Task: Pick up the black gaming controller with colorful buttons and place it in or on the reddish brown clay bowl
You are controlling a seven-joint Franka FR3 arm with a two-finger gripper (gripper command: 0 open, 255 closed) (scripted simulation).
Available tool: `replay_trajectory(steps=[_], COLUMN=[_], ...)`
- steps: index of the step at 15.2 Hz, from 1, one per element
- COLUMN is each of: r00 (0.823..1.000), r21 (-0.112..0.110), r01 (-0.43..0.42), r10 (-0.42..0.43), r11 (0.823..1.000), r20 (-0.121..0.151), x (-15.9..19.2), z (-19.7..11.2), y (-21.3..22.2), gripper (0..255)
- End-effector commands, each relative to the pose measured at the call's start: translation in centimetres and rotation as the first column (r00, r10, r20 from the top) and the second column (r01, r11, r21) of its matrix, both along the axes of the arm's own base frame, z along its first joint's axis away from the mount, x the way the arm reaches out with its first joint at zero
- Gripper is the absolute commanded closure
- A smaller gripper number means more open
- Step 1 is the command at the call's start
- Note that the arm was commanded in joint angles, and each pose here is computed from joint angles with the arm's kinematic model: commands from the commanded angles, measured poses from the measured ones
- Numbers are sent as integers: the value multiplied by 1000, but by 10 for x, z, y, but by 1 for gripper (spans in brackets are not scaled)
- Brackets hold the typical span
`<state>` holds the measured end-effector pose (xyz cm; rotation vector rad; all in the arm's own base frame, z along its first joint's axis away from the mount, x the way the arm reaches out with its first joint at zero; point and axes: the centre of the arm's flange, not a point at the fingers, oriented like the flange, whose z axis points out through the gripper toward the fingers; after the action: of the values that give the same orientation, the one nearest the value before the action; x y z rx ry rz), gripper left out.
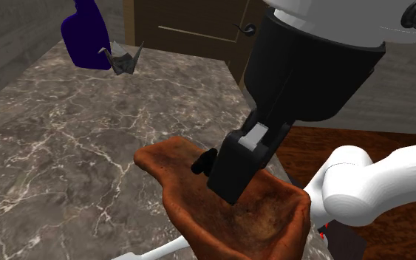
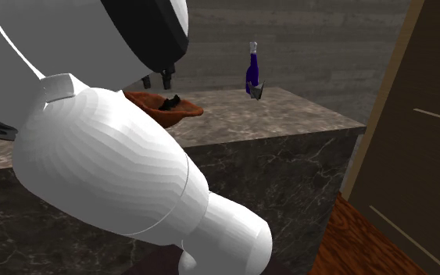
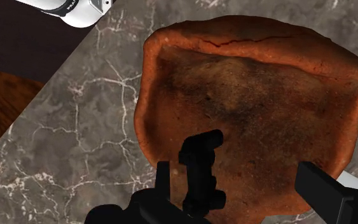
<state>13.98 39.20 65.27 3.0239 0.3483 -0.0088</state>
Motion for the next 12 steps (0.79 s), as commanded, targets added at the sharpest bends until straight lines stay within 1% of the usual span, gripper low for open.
replay_trajectory(steps=[1, 4, 12], r00=[1000, 1000, 1000], r21=[0, 0, 0], r01=[0, 0, 0], r10=[0, 0, 0], r11=[1000, 1000, 1000], r20=[0, 0, 0], x=[0, 0, 0], z=[13, 50, 50], y=[1, 5, 5], gripper=[0, 0, 0])
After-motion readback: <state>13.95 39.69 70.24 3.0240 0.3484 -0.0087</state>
